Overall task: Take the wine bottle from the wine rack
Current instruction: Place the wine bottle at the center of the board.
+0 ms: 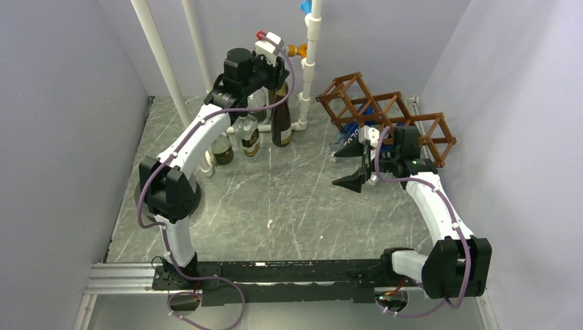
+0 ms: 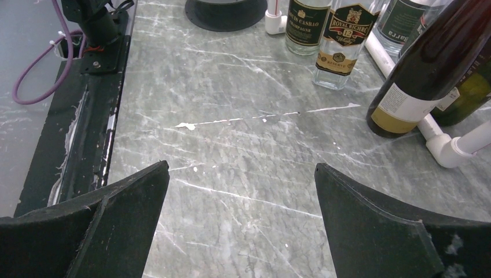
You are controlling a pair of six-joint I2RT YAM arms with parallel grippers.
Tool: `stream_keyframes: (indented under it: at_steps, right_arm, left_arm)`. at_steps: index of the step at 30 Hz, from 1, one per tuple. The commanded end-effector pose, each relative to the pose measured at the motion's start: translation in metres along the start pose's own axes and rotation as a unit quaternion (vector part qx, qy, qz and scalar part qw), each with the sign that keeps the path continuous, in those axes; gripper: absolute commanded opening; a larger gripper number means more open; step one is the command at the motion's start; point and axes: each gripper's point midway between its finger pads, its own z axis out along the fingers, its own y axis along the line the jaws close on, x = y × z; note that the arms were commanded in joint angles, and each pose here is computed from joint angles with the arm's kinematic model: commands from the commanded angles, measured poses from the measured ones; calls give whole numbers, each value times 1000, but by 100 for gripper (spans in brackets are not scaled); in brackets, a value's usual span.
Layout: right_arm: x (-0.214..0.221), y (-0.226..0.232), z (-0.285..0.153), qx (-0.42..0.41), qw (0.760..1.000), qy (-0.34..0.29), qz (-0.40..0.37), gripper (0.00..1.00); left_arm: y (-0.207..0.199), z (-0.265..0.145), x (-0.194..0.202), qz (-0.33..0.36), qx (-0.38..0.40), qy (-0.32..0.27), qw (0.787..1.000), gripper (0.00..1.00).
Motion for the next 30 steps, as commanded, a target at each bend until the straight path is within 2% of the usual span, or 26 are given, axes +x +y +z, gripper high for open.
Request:
stream_keyframes:
  at_steps: [1, 9, 15, 20, 22, 24, 30]
  right_arm:
    - [-7, 2, 0, -13, 1000, -15, -20, 100]
    - [-6, 2, -1, -12, 1000, -15, -20, 100]
    - [-5, 1, -3, -8, 1000, -11, -24, 100]
    - [-3, 2, -6, -5, 999, -7, -33, 100]
    - [-3, 3, -7, -7, 999, -6, -36, 100]
    - [-4, 4, -7, -9, 999, -7, -39, 100]
    - [-3, -4, -23, 21, 999, -4, -40, 100]
  left_arm:
    - [1, -9, -57, 6, -4, -77, 997, 49]
    - [0, -14, -66, 4, -3, -85, 996, 56]
    - [-2, -32, -84, -1, -5, -95, 995, 67]
    - [-14, -59, -97, -35, 12, -106, 994, 77]
    - [-19, -70, -99, -45, 19, -109, 993, 82]
    - [-27, -81, -100, -51, 33, -110, 992, 98]
    - [-47, -117, -98, -64, 70, -107, 990, 100]
